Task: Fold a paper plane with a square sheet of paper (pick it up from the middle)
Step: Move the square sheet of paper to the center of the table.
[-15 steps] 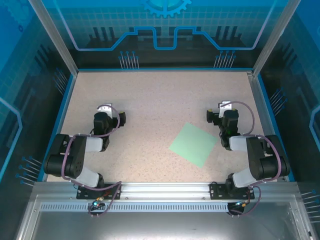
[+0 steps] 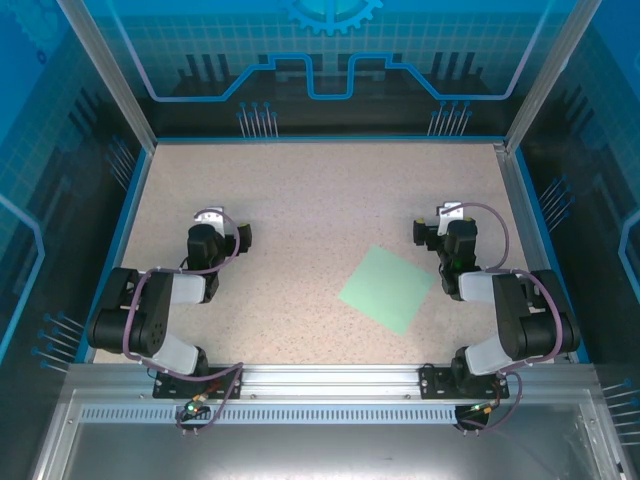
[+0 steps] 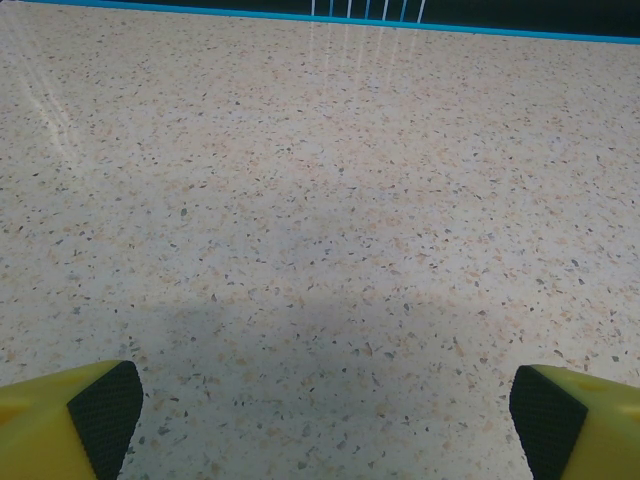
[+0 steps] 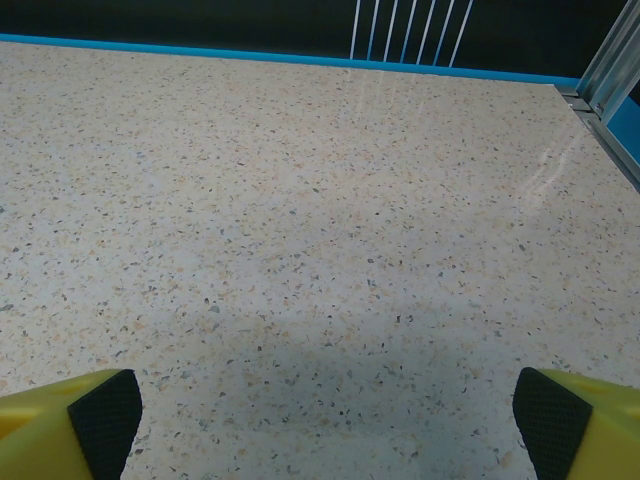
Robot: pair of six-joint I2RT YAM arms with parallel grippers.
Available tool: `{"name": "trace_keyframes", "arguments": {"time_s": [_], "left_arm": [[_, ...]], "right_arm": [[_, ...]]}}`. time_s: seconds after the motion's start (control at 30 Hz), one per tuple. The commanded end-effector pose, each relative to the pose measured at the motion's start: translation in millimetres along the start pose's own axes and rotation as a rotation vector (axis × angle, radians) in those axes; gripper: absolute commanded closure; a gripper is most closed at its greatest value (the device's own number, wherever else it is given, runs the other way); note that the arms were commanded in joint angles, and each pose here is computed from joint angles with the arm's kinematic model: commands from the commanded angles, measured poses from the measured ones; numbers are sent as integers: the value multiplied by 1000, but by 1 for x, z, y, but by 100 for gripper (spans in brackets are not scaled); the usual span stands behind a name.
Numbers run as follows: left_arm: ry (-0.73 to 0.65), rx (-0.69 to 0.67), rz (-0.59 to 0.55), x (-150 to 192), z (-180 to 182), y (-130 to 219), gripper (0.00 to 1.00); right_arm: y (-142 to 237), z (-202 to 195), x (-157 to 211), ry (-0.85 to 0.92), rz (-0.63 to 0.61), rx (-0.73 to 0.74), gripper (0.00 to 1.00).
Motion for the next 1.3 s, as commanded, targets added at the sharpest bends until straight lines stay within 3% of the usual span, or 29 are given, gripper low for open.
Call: {"name": "trace_keyframes", "arguments": {"time_s": [0.0, 0.37, 0.6, 0.77, 0.87, 1.13, 1.27], "left_arm": [[-4, 7, -40, -11, 1, -2, 2], [-5, -8, -42, -13, 2, -1, 1], [33, -54, 61, -54, -12, 22, 2], [182, 38, 161, -90, -44, 46, 1], [171, 67, 232, -102, -70, 52, 2], [122, 294, 337, -116, -145, 55, 2], [88, 415, 376, -114, -178, 56, 1]], "right_arm": [[1, 3, -1, -8, -21, -1, 0], [1, 3, -1, -12, -22, -12, 1], [1, 3, -1, -12, -22, -13, 1], [2, 4, -4, -1, -17, 40, 1], [3, 7, -5, 12, -26, 43, 0], [9, 12, -5, 42, -60, 4, 0], [23, 10, -37, 53, -25, 18, 0]]}}
Point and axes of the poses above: each hand's point on the last joint's axis, 136 mm out from that joint toward the fingers, its own y axis back along the fingers, its own z axis along the line the jaws close on, x = y × z, the point moved 9 cm from there along y, back along the fingers, and after that the axes turned 2 degrees about -y, right-handed, at the moved point
